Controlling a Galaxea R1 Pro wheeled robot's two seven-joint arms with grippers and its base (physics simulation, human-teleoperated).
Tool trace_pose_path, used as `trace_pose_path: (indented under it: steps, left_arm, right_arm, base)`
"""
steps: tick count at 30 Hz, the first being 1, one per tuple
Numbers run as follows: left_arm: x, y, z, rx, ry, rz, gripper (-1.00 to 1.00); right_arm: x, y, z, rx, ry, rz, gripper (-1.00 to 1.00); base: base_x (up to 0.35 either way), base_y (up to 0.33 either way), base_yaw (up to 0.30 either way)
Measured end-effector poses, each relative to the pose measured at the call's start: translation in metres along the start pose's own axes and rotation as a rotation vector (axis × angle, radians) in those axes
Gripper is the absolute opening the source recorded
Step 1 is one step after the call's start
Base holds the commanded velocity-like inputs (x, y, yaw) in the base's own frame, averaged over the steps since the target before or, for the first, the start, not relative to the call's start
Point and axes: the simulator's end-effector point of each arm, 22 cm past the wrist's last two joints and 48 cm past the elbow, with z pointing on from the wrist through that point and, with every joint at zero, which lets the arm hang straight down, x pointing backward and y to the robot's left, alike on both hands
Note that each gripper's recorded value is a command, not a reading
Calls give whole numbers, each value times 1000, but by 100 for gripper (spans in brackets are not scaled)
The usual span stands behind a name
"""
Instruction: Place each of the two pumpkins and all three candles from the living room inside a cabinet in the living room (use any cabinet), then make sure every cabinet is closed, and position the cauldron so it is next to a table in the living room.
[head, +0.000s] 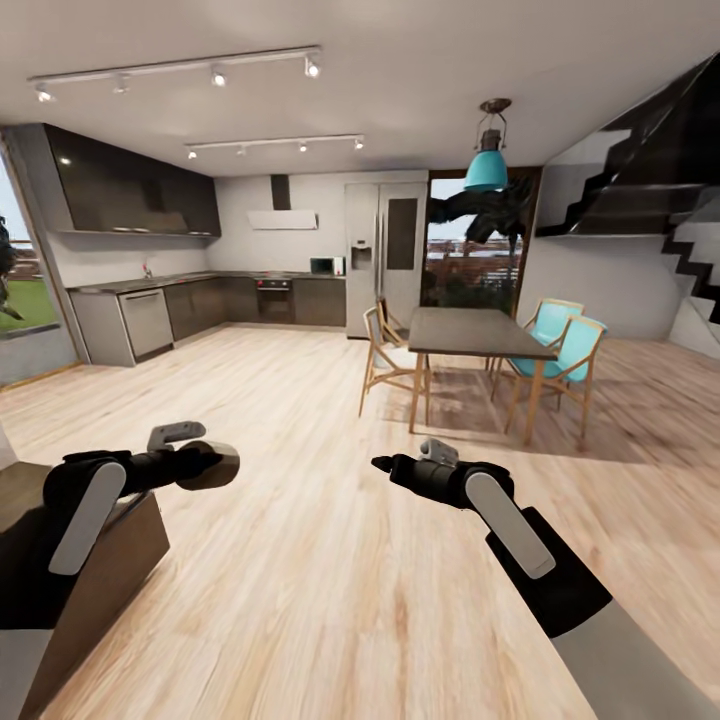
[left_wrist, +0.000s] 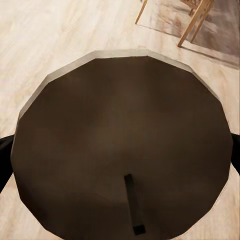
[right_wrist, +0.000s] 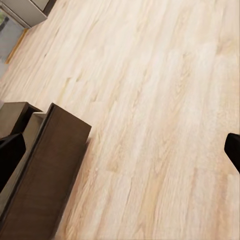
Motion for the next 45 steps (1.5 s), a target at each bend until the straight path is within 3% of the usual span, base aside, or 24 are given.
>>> trace_pose_path:
  steps: [45]
  left_arm:
    - [-9, -3, -11, 6, -24, 2, -100]
  right_arm:
    - [-7, 10, -9, -9, -22, -13, 100]
  base:
    - [294, -163, 275]
